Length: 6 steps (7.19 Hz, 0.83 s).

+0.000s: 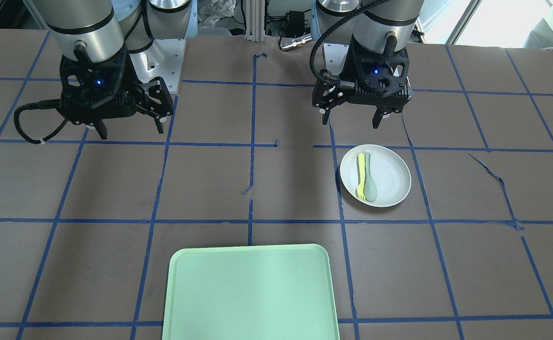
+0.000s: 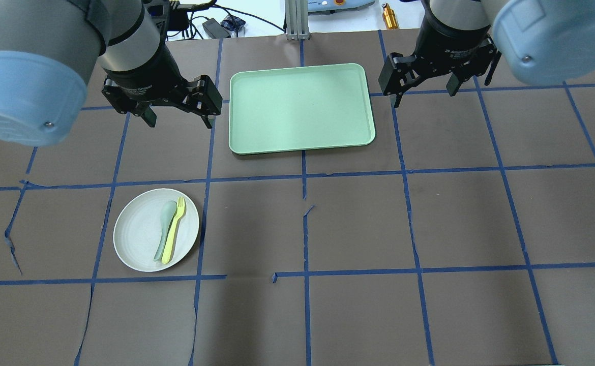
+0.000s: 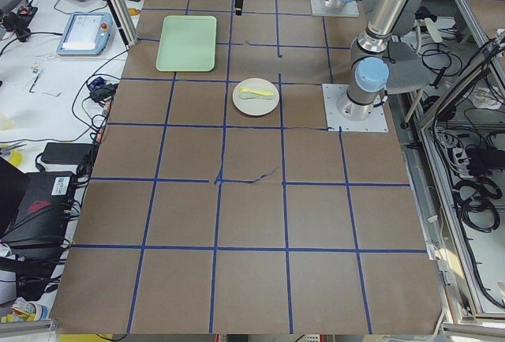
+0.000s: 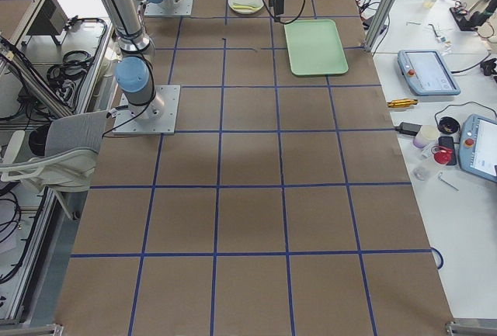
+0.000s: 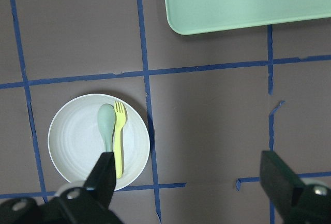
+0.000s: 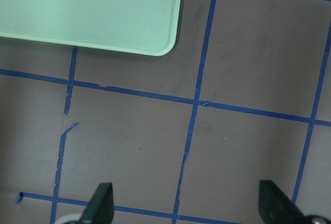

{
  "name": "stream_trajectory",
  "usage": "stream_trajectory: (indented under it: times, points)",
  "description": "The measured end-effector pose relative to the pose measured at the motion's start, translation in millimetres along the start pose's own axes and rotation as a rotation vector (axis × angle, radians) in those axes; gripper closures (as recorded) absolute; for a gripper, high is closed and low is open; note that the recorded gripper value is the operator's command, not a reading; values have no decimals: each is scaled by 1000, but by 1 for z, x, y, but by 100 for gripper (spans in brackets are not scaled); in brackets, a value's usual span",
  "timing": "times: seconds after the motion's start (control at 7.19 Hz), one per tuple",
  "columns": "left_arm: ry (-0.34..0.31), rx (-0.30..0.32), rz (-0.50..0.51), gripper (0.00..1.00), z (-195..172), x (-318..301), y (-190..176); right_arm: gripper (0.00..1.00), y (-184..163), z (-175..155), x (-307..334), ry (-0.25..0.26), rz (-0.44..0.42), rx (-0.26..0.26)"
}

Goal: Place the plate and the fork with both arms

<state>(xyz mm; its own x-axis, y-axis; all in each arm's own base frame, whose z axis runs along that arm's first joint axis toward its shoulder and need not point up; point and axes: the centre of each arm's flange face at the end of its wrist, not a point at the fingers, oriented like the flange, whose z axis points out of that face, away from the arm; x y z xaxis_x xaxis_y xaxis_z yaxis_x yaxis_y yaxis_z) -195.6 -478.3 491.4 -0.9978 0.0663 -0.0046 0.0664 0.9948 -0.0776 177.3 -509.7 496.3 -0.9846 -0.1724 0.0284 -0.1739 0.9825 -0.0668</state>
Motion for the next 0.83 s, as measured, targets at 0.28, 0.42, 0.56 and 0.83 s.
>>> stream_trajectory:
  times: [0.28, 0.42, 0.56, 0.83]
  points:
    - [-2, -6, -1, 0, 2, -1, 1, 0, -1, 0, 0, 2, 0, 1]
    - [-7, -10, -3, 0, 3, -2, 1, 0, -1, -1, 0, 4, 0, 2]
    - [-9, -14, -4, 0, 5, -3, 1, 0, -1, -1, 1, 5, 0, 3]
    - [-10, -19, -6, 0, 7, -4, 2, 0, -2, -4, 1, 5, 0, 7]
